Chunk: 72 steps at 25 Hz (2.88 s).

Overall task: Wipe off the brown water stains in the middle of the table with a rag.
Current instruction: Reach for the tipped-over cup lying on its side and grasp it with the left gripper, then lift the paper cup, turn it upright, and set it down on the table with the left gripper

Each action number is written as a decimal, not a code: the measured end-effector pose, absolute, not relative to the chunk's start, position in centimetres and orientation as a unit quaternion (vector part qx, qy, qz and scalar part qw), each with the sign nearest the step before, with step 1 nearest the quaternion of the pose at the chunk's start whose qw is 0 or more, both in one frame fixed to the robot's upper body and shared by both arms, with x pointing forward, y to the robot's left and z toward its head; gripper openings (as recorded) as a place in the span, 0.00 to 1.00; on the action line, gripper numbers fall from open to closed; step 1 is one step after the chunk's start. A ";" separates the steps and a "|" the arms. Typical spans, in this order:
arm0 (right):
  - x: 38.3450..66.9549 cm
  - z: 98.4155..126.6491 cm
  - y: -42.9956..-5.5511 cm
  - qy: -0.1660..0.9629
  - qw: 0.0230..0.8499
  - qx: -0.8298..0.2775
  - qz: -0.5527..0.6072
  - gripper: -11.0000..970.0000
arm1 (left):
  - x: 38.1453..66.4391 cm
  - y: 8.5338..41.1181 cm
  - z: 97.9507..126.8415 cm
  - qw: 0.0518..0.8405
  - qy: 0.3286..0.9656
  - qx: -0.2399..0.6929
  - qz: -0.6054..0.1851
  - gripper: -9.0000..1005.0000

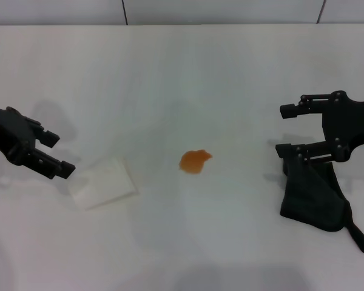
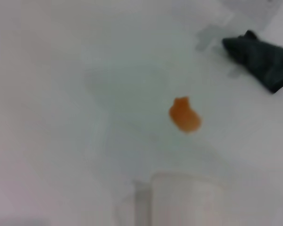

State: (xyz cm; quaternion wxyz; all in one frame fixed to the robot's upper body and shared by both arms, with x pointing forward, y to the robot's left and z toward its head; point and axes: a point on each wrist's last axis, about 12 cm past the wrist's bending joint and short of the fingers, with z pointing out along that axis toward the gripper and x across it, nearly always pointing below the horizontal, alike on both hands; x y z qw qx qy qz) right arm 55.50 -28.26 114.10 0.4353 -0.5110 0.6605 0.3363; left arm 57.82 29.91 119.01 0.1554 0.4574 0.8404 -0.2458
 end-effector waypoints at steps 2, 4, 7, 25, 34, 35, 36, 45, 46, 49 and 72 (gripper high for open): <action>55.5 114.1 -28.3 0.660 0.436 -0.511 0.335 0.81 | 57.9 29.5 118.7 0.151 0.844 0.461 -0.229 0.84; 55.6 114.1 -28.3 0.661 0.438 -0.510 0.333 0.81 | 58.0 28.9 118.3 0.145 0.843 0.470 -0.221 0.84; 55.7 114.0 -28.1 0.662 0.441 -0.508 0.330 0.81 | 58.0 27.5 117.8 0.141 0.835 0.488 -0.213 0.83; 55.9 114.1 -27.7 0.660 0.443 -0.508 0.332 0.81 | 58.2 24.4 115.0 0.130 0.825 0.527 -0.160 0.81; 56.1 114.1 -27.4 0.660 0.445 -0.506 0.331 0.81 | 57.8 23.2 113.9 0.130 0.814 0.546 -0.152 0.81; 56.1 114.1 -27.4 0.660 0.445 -0.506 0.330 0.81 | 57.8 23.2 113.9 0.130 0.814 0.546 -0.152 0.80; 56.1 114.1 -27.4 0.660 0.445 -0.506 0.330 0.81 | 57.9 23.0 113.8 0.137 0.811 0.550 -0.148 0.80; 56.1 114.0 -27.3 0.661 0.445 -0.507 0.329 0.81 | 58.2 21.9 113.2 0.151 0.798 0.571 -0.121 0.79; 56.1 114.0 -27.3 0.661 0.445 -0.507 0.329 0.81 | 58.2 21.8 113.2 0.153 0.796 0.573 -0.118 0.79; 56.2 114.0 -27.3 0.662 0.446 -0.506 0.328 0.81 | 58.3 21.4 113.0 0.156 0.792 0.579 -0.112 0.79; 55.8 113.7 -27.6 0.665 0.442 -0.504 0.329 0.81 | 57.1 22.0 114.3 0.237 0.782 0.559 -0.141 0.65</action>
